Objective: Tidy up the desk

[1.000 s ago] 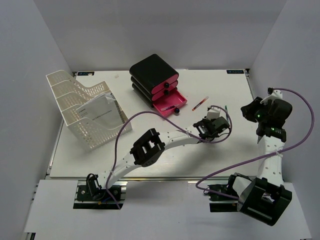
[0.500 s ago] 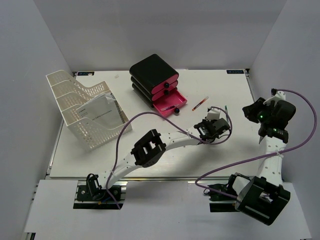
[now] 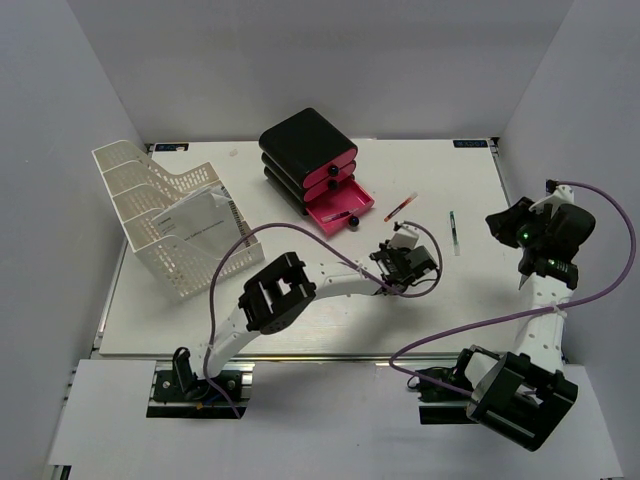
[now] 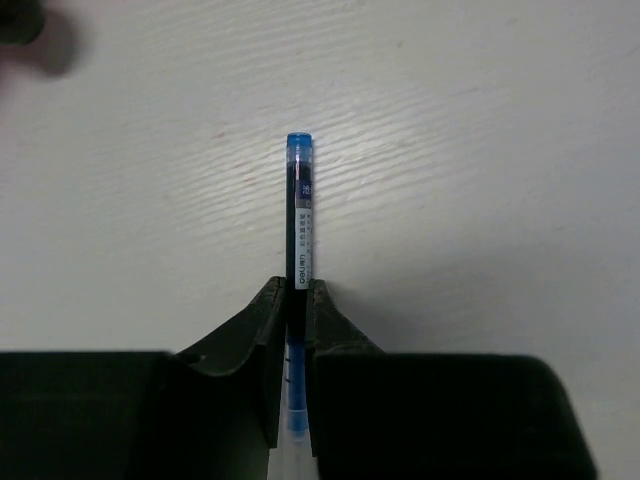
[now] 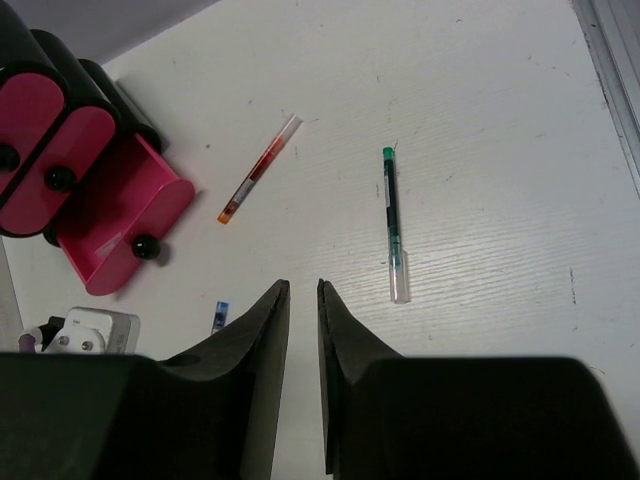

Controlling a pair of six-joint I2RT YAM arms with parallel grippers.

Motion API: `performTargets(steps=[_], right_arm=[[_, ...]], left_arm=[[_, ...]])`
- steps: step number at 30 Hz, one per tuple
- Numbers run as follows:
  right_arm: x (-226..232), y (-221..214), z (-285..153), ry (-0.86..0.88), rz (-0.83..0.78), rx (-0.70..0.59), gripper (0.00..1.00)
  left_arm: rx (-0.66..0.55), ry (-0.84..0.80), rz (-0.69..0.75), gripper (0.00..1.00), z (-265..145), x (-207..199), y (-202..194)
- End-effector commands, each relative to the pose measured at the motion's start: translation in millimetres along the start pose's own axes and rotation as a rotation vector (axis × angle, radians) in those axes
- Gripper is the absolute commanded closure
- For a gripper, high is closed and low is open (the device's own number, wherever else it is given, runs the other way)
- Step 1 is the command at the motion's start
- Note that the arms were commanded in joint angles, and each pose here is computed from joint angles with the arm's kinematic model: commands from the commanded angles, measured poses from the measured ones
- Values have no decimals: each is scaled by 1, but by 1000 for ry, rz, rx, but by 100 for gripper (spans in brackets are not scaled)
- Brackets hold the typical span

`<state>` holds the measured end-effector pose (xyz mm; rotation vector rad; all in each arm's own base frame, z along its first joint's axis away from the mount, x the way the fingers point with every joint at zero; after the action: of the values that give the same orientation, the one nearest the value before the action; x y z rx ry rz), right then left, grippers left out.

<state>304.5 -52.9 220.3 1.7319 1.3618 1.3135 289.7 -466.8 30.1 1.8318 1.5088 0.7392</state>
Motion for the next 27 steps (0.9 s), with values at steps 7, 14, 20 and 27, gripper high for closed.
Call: performTargets(steps=[7,14,20,27], right_arm=[[3,8,-3,26,-14,-46,77],[1,7,-3,22,-18,-46,77],[-1,7,-2,17,-28,-48,78],[-4,8,-3,1,-53,-63,78]], left_arm=[[182,0,313,100,-20,60,-32],[171,-234,352,100,-48,43,22],[115,-278,350,100,-56,68,77],[8,-360,358,100,-62,85,134]])
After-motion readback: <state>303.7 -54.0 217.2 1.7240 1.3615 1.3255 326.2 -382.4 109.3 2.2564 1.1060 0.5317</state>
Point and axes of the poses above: each gripper's point midway between its finger pads, its own z axis out along the fingers, its own x axis along the line the jaws close on, y = z × x, the point moved 2 cm from there along -z, back along the fingers, and after that the axes turned 5 degrees about -z, right-handed, at the moved point
